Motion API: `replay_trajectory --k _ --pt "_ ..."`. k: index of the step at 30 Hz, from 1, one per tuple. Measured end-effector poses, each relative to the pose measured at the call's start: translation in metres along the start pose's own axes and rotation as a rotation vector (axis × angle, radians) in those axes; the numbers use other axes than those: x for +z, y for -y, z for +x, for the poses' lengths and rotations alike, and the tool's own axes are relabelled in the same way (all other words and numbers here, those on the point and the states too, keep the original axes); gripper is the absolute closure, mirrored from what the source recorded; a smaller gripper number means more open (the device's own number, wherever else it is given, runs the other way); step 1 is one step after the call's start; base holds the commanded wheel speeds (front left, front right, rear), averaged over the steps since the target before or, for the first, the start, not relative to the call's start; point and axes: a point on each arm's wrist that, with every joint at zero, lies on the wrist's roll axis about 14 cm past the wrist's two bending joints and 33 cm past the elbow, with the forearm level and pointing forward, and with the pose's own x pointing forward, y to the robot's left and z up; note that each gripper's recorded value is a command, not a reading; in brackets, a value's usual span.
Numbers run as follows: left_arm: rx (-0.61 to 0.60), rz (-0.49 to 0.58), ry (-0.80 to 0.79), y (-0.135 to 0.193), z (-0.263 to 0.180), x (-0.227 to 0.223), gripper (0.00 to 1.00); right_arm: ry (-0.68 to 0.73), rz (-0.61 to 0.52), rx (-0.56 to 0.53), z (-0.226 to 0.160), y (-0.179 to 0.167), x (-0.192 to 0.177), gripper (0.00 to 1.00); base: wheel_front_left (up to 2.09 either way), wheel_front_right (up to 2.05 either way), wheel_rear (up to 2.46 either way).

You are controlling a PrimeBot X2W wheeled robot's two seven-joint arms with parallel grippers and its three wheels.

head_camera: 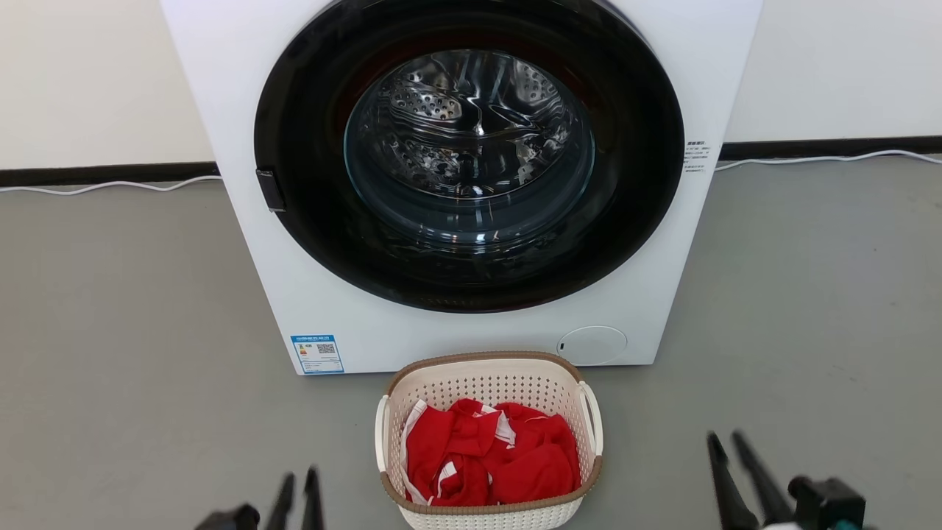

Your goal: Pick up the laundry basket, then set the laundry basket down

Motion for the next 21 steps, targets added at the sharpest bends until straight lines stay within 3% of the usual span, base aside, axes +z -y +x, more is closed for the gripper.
replay_trajectory --k 4,21 --pt "0.031 -0.012 -0.073 -0.009 -0.011 -0.023 1.0 -0.069 0.022 -0.015 -0.011 0.002 -0.022 1.0 0.0 0.0 0.0" --pt "0.068 -0.176 -0.116 -0.017 -0.009 -0.026 1.0 -0.081 0.216 -0.07 -0.008 0.01 -0.023 1.0 0.0 0.0 0.0"
